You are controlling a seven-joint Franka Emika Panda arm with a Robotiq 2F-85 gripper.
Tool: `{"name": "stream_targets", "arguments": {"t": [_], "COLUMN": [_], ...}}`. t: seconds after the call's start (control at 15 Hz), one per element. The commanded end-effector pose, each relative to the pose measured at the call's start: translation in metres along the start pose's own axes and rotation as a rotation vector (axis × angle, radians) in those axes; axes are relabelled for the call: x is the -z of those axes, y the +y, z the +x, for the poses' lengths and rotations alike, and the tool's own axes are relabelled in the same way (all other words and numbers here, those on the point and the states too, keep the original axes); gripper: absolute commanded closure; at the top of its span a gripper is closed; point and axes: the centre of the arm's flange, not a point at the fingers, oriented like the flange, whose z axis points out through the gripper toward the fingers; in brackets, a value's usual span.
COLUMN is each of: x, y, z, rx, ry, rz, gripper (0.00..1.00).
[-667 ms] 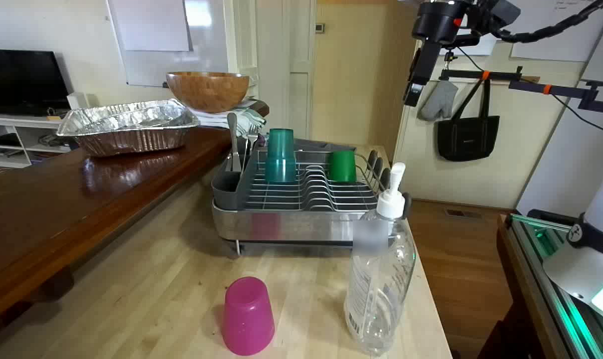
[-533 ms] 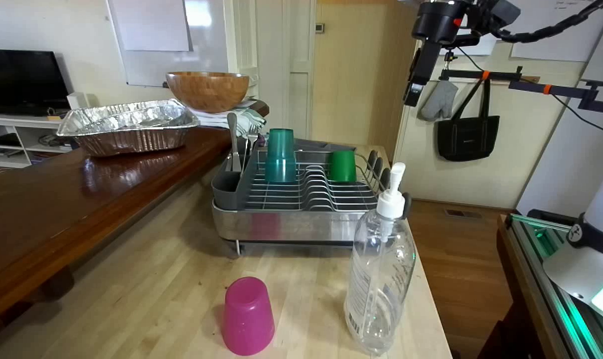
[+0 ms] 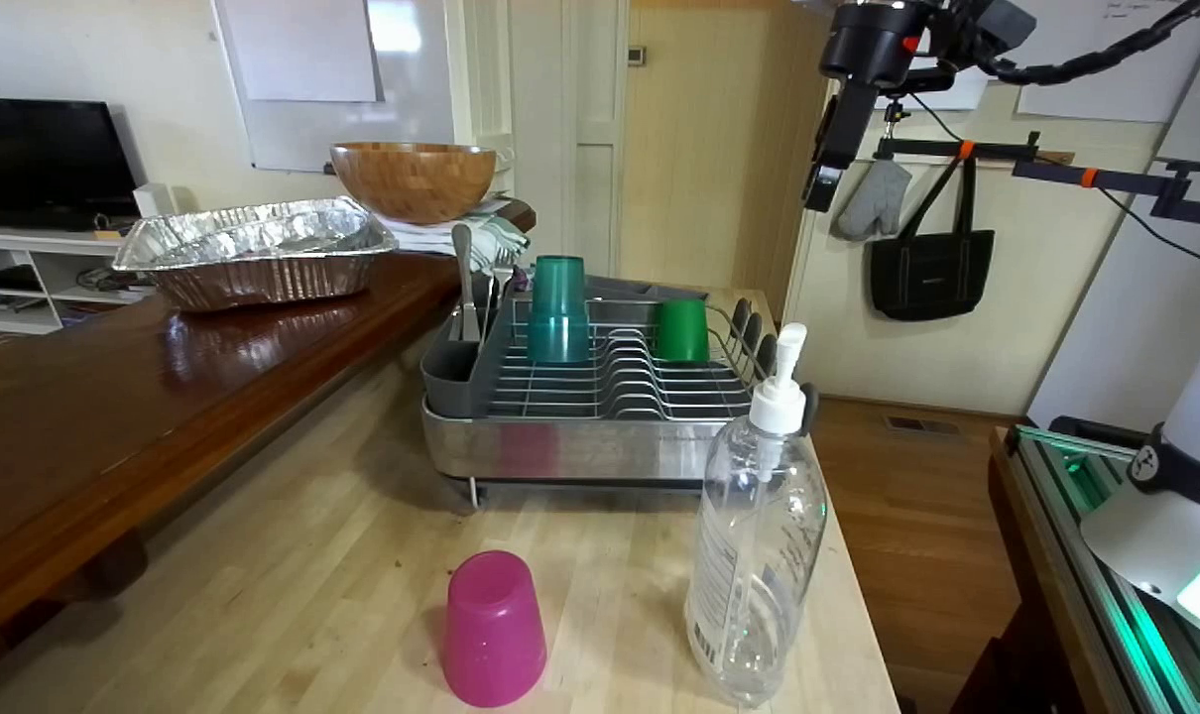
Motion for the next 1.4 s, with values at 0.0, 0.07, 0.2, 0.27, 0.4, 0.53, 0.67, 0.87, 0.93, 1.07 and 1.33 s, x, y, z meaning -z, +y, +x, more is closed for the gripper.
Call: {"name": "stream_targets", "arguments": {"t": [0.0, 0.07, 0.2, 0.27, 0.4, 0.53, 0.67, 0.87, 0.93, 1.07, 1.33], "x": [0.000, 0.000, 0.000, 0.000, 0.000, 0.000, 0.000, 0.001, 0.004, 0.012, 0.021], "y": [0.000, 0.000, 0.000, 0.000, 0.000, 0.000, 0.000, -0.027, -0.046, -0.079, -0.140], "z": [0.000, 0.000, 0.000, 0.000, 0.000, 0.000, 0.000, 0.008, 0.010, 0.008, 0.004], "rx": [0.000, 0.000, 0.000, 0.000, 0.000, 0.000, 0.000, 0.025, 0.054, 0.215, 0.446], "ry": [0.000, 0.000, 0.000, 0.000, 0.000, 0.000, 0.000, 0.008, 0.010, 0.019, 0.039], "rz": [0.000, 0.000, 0.000, 0.000, 0.000, 0.000, 0.000, 0.015, 0.011, 0.006, 0.025], "gripper": [0.00, 0.00, 0.00, 0.00, 0.00, 0.00, 0.00, 0.00, 0.00, 0.00, 0.00]}}
